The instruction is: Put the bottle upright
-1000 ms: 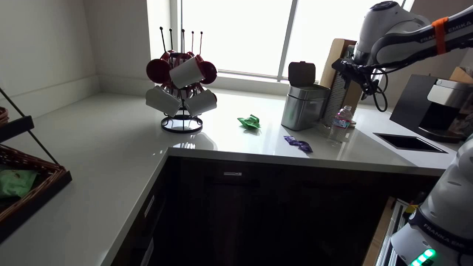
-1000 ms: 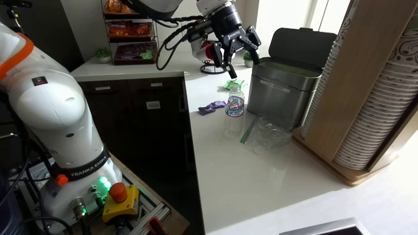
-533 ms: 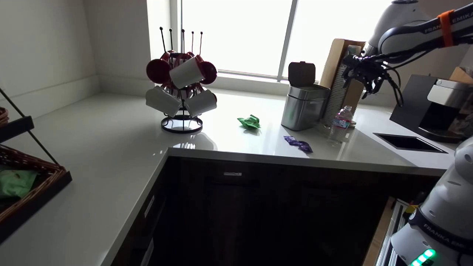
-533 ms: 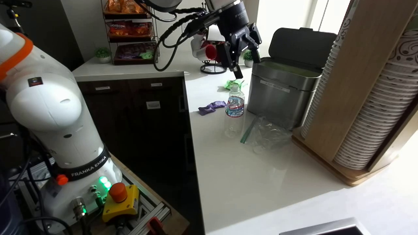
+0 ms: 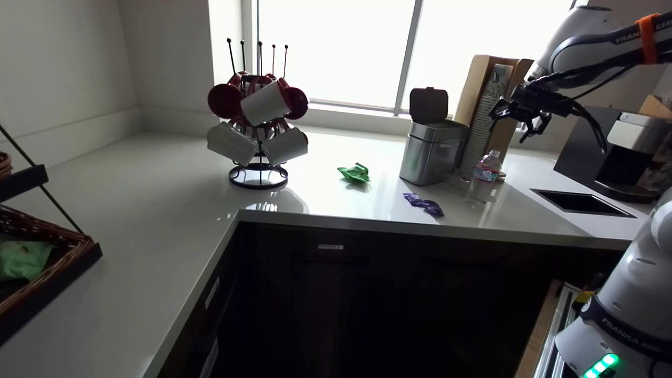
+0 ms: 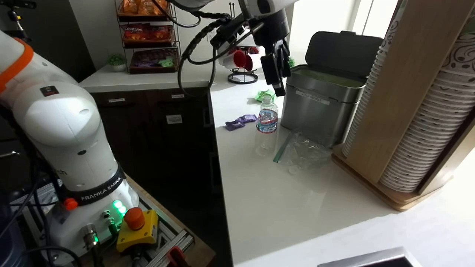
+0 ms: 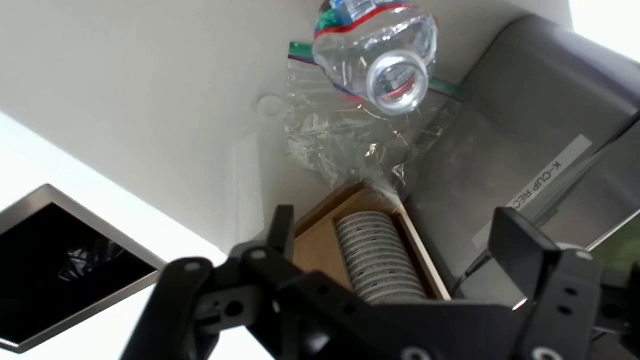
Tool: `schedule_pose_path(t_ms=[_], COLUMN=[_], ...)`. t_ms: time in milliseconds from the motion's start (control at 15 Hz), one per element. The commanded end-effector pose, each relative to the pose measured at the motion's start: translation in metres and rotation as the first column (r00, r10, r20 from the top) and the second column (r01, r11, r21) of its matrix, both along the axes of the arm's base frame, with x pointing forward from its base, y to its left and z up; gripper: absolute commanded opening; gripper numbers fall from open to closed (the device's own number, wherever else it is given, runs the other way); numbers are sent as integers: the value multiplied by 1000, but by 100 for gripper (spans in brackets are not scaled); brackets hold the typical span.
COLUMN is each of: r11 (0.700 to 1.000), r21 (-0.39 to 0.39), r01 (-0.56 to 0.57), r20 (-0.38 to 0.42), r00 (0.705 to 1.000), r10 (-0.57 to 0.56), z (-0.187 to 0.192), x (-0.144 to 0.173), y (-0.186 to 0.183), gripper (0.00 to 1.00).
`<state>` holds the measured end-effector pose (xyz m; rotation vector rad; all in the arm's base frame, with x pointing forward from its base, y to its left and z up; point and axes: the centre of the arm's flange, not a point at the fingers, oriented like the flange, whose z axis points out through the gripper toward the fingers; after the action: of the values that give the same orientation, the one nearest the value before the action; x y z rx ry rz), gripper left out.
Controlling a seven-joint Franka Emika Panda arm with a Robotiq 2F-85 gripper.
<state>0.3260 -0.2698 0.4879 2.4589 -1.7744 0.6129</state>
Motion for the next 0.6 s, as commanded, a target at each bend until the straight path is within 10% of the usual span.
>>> schedule_pose_path(t_ms=[0,533], r11=[981,887], r21=[30,-18], r01=[-194,-462], r20=[-25,-65], r00=[981,885], r10=[195,460], z=[-3,6], x=[-8,-17], y=[-8,-9], gripper=[100,100])
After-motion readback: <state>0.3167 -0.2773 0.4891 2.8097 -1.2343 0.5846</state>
